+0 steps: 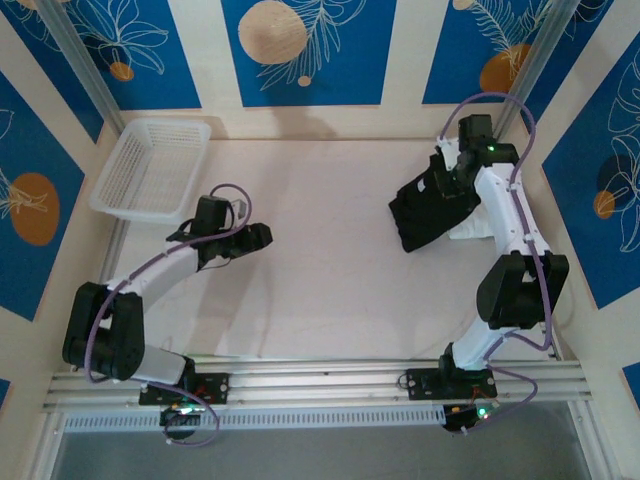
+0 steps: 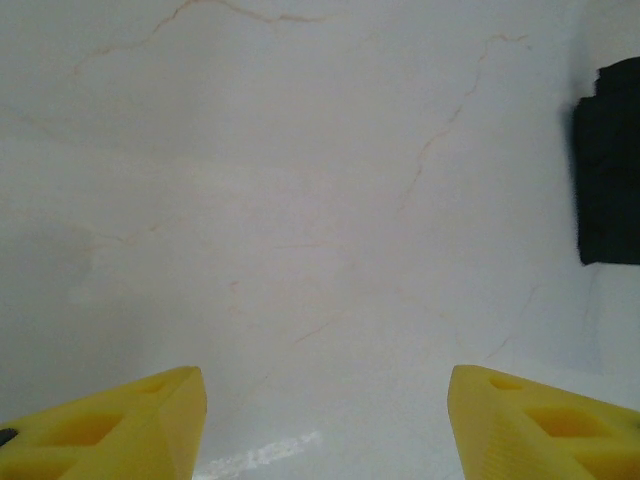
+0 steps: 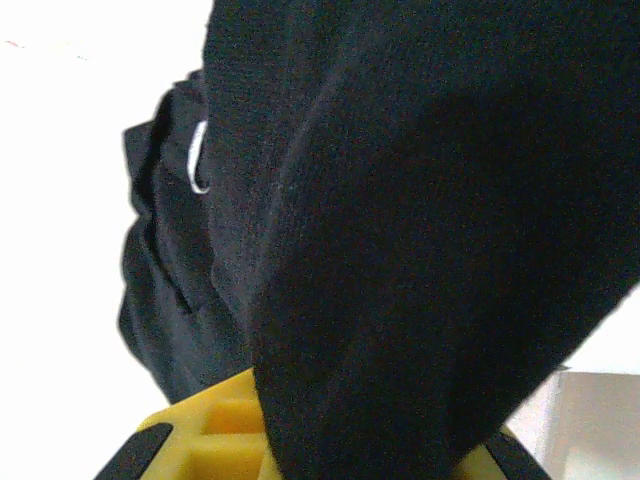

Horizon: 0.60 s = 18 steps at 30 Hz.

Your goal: Fold the inside-out t-shirt

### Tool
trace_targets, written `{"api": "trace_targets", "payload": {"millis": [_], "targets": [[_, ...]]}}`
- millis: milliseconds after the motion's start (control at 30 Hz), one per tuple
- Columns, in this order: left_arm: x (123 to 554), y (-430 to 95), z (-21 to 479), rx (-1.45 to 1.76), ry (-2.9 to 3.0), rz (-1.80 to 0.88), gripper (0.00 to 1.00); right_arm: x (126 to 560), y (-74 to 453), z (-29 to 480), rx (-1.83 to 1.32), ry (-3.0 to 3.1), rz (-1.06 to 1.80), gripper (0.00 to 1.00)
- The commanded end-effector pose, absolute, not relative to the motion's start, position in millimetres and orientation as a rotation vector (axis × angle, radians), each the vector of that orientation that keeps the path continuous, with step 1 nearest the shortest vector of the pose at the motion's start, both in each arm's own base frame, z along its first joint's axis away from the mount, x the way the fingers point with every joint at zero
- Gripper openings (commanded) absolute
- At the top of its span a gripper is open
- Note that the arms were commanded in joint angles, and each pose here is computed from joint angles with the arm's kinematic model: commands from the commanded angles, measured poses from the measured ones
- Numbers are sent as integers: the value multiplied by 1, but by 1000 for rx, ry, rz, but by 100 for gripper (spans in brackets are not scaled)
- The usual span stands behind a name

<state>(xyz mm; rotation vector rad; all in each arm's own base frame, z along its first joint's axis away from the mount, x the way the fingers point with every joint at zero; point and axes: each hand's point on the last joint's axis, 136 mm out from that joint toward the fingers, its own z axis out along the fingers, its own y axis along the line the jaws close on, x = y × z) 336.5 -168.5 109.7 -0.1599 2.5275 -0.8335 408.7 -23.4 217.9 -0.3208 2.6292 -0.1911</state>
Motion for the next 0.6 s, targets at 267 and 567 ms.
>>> {"api": "trace_targets", "payload": {"millis": [267, 567], "targets": [[347, -185, 110, -117, 2576, -858, 64, 405, -48, 283, -275, 2499, -217, 2], [352, -195, 114, -81, 2593, -859, 63, 412, -102, 284, -148, 2510, -430, 2]]}}
